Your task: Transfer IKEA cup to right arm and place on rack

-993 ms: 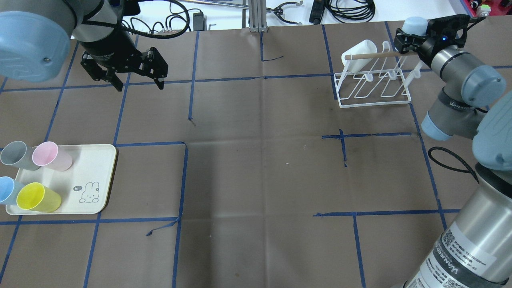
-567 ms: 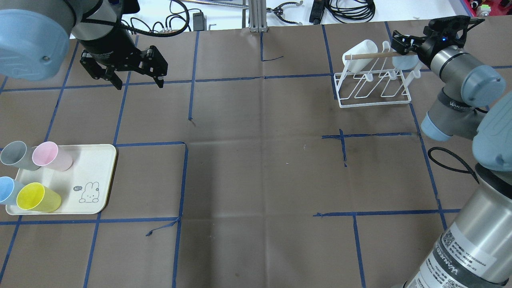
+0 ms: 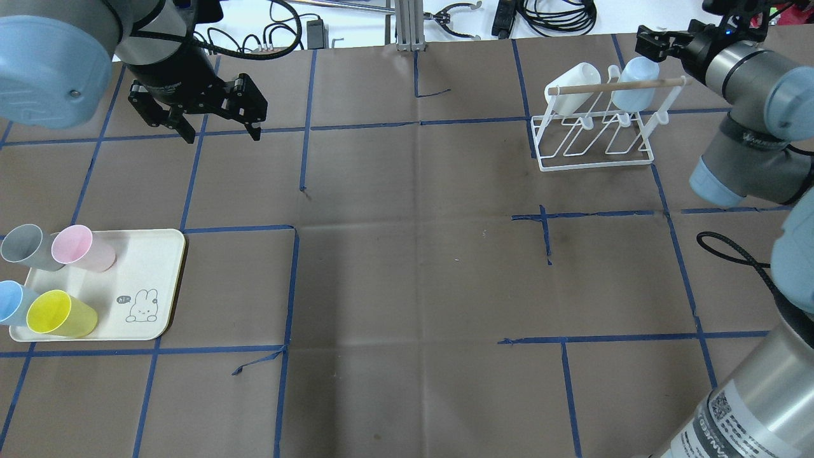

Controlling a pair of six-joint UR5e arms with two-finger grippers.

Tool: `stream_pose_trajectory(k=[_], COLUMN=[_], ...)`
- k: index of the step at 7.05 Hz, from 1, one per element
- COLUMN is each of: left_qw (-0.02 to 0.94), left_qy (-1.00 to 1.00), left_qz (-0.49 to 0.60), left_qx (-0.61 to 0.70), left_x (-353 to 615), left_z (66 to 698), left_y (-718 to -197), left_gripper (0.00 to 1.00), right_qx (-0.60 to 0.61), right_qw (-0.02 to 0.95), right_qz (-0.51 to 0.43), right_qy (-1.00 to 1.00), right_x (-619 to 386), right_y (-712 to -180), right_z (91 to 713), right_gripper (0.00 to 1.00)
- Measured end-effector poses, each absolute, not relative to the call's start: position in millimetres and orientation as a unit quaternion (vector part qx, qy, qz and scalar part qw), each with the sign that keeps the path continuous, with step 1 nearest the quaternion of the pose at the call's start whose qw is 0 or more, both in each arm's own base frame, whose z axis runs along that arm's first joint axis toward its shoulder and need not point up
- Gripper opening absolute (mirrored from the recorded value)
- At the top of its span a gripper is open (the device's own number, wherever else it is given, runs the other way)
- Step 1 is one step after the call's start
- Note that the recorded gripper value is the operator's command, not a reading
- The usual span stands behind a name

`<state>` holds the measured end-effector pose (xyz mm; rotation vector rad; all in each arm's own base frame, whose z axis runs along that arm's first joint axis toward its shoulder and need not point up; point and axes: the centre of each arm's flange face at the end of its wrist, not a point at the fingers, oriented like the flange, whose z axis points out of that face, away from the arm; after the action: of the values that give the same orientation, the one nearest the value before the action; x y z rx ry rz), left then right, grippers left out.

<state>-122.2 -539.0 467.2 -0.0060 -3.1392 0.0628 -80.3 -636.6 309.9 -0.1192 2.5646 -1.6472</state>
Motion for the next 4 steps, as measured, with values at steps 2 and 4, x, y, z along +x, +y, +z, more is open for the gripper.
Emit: stream_pose_trajectory(k=[2,4], left_qw=[0.001,0.002], left_qy=[-1.0,-1.0], left_qz=[0.02,0.02], left_qx=[-0.002,-0.001], left_x=[-122.3,-122.3], left_z=[467.3,467.0], left_y=[-539.0,-539.0], left_gripper=[1.0,1.0], right_qx=[-0.021,0.0], right_qw=[0.062,0.066], right_qz=[-0.484,-0.407], right_qy=[0.872,0.911], right_x=[-72.7,-56.5], right_y=[-625.2,-612.5], right_z=[354.5,376.8], right_gripper=[1.0,1.0])
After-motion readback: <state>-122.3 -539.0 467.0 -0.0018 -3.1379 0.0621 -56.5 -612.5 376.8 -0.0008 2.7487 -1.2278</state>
